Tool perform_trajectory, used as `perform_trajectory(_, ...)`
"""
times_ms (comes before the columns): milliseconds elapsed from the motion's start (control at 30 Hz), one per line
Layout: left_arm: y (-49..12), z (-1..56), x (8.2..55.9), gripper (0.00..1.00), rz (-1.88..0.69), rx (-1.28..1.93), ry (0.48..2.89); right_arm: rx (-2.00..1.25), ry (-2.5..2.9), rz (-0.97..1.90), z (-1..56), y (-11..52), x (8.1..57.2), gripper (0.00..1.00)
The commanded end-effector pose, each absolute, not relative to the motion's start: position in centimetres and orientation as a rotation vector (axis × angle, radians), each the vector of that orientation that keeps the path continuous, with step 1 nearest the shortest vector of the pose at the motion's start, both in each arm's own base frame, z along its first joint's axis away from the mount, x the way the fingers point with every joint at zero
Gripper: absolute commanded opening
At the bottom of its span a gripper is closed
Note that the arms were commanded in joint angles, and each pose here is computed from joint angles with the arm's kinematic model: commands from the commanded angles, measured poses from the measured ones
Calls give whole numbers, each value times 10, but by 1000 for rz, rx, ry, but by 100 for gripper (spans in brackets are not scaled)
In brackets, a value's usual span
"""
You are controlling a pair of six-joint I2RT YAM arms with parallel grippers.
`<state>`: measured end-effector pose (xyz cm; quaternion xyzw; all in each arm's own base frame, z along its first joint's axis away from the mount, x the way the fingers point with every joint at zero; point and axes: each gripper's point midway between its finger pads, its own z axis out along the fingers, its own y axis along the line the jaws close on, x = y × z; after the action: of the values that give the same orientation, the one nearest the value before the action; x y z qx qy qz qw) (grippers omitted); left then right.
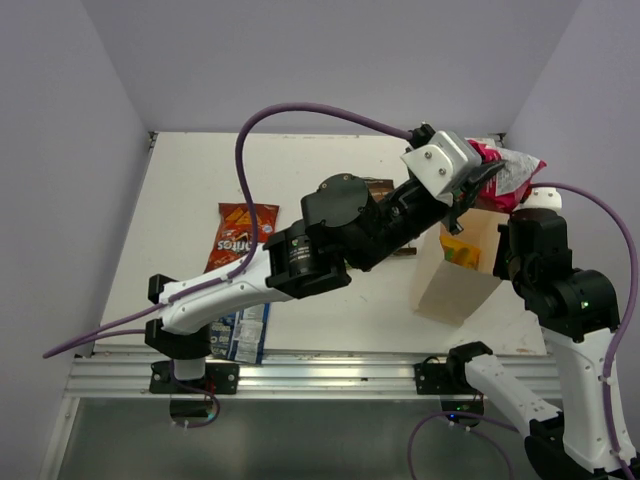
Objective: Place the snacks into the paper bag
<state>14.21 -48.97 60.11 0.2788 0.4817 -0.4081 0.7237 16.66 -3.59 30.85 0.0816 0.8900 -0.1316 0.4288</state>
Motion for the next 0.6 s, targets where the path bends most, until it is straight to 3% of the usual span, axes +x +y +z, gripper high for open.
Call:
perform_trajectory(0,-481,638,131,0,-971,559,922,161,2222,-314,311,-33,169,0)
perform_trajectory(367,-523,581,149,0,-1095,681,1001,167,2216,-307,311,-33,165,0)
perform_trajectory(567,-539,528,173,0,-986,734,1168,176,2207,-305,313,-35,161,0)
